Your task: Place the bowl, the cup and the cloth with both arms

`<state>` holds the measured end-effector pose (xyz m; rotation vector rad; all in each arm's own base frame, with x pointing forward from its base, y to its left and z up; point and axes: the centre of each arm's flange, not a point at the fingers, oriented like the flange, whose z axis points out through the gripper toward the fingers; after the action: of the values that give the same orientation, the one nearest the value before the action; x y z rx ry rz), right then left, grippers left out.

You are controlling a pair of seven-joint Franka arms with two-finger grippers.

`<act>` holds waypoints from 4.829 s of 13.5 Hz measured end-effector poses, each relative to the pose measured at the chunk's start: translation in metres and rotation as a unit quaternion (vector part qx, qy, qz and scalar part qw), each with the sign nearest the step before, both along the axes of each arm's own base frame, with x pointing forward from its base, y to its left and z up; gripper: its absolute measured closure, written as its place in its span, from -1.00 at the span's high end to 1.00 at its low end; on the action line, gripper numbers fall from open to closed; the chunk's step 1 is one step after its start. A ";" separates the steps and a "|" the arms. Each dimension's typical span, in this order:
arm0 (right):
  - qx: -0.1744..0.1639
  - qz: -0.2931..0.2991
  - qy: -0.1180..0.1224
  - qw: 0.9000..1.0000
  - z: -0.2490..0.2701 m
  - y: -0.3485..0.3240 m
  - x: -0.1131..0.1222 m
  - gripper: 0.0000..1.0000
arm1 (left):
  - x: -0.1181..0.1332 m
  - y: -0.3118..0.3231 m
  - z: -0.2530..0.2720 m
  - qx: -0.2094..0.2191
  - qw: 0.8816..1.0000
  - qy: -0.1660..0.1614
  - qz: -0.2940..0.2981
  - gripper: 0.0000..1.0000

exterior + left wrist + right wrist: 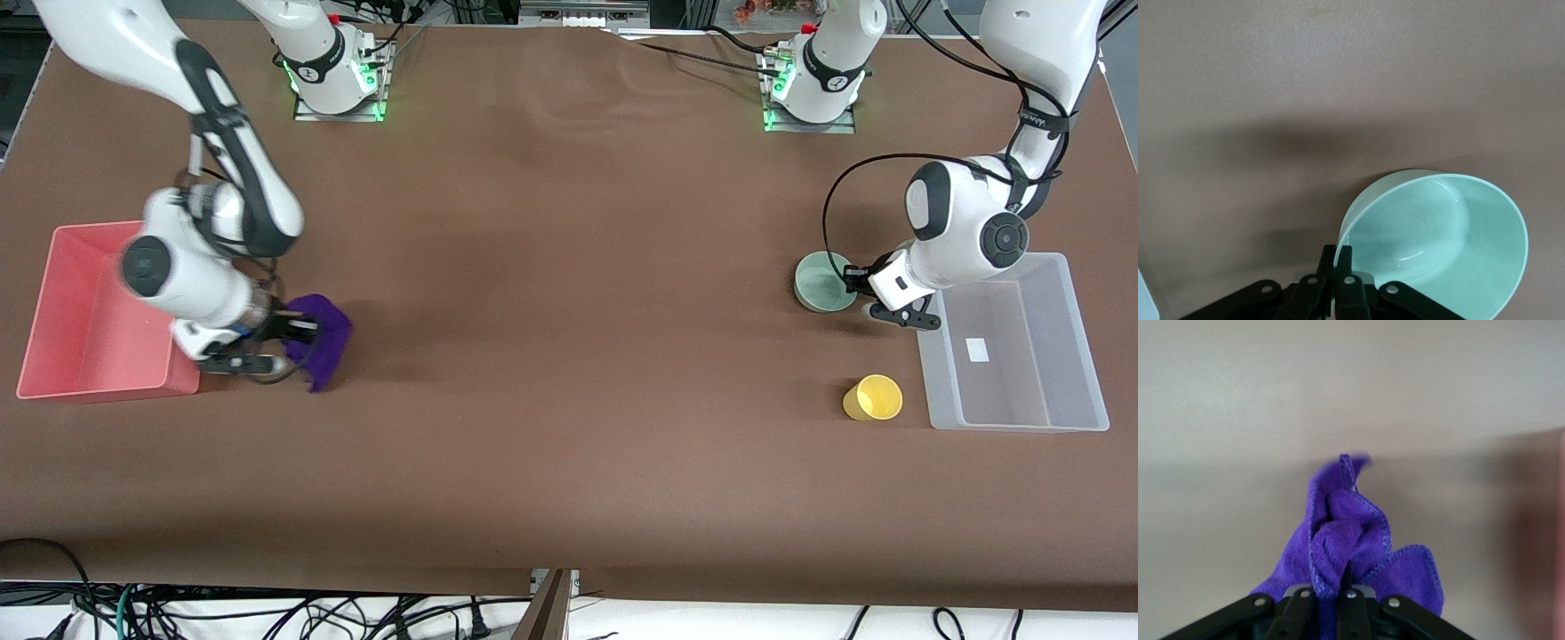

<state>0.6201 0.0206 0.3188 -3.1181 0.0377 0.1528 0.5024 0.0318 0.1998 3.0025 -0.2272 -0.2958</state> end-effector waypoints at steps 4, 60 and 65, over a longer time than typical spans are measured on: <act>-0.009 0.042 0.048 0.998 0.100 -0.137 -0.006 -0.86 | 0.055 -0.008 0.079 -0.020 0.998 0.048 -0.020 -0.94; -0.016 0.015 0.022 0.999 0.271 -0.064 -0.044 1.00 | 0.221 0.019 0.027 0.011 0.983 -0.067 -0.169 -0.94; -0.016 0.008 0.023 1.000 0.271 -0.073 -0.044 1.00 | 0.222 0.026 0.089 0.020 0.983 -0.070 -0.167 -0.93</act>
<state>0.5760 -0.0522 0.5896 -3.1474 0.0156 0.2273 0.7240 0.0575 0.2884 3.0158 -0.7490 -0.1167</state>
